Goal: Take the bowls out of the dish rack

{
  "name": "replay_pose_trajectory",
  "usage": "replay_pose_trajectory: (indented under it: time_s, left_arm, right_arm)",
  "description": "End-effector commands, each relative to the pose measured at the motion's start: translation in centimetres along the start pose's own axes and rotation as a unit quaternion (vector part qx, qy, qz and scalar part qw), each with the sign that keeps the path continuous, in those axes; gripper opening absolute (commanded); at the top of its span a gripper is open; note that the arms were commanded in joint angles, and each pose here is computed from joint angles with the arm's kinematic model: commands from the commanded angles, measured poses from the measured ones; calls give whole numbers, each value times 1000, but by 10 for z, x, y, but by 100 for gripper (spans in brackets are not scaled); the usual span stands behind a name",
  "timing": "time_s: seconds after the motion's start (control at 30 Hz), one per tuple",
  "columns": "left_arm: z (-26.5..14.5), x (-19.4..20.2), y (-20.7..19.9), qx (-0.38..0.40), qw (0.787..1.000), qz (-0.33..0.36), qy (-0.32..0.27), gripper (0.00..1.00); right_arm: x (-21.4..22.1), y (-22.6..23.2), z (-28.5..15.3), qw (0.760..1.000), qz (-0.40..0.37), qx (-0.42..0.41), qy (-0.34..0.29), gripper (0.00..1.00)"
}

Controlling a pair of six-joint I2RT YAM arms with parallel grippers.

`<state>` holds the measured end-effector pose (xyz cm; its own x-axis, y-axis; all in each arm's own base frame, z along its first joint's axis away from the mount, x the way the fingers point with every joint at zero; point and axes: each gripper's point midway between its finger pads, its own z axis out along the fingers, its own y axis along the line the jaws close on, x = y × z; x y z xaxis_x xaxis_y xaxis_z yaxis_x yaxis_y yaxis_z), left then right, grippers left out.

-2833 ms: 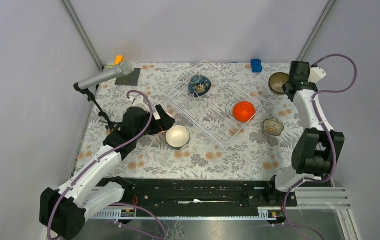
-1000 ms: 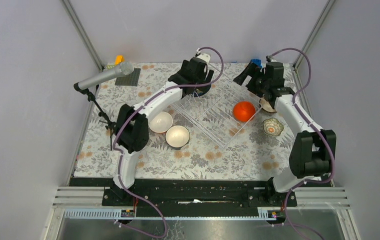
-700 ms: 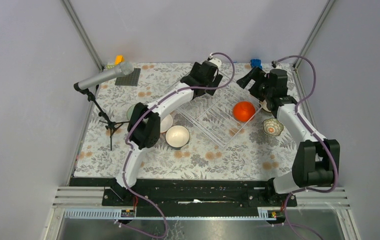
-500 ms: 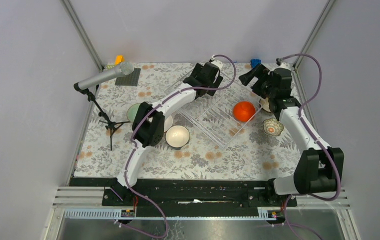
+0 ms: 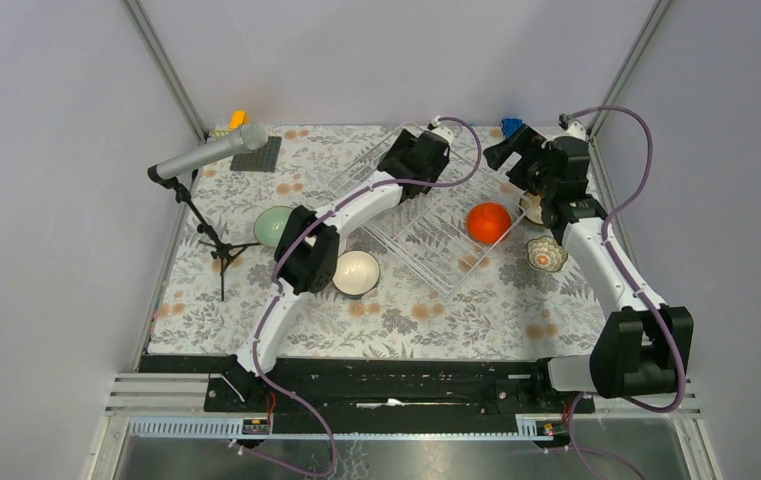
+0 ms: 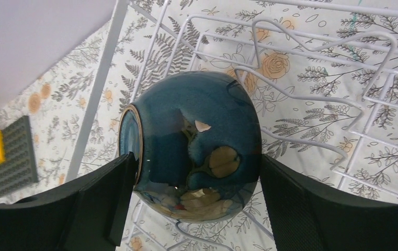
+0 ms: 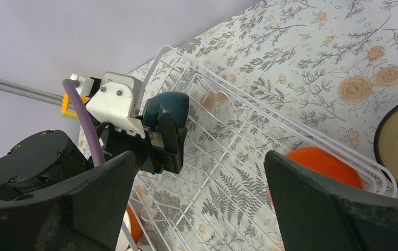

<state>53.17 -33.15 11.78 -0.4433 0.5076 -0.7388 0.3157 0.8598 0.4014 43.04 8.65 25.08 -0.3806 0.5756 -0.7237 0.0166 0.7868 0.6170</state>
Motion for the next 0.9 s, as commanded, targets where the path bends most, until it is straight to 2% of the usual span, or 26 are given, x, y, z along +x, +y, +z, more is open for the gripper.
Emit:
replay_pose_trajectory:
  time_s: [0.0,0.13,0.37,0.53,0.7,0.87]
  left_arm:
    - [-5,-20,24,-67,997,16,-28,82]
    - [-15,-30,34,-85,996,18,-37,68]
    - [-41,-51,57,-131,989,15,-69,52]
    - [-62,-62,75,-158,984,8,-87,46]
    - [-82,-71,85,-172,980,1,-103,32]
    - [-102,-82,92,-184,974,-17,-134,30]
  right_arm:
    - [-15,6,-9,999,-15,-6,-28,100]
    - [-18,8,-13,999,-16,-6,-33,100]
    - [-18,7,-15,999,-20,-5,-34,100]
    - [-17,8,-15,999,-19,-6,-33,100]
    - [-17,7,-15,999,-18,-5,-33,100]
    - [-18,7,-17,999,-20,-5,-34,100]
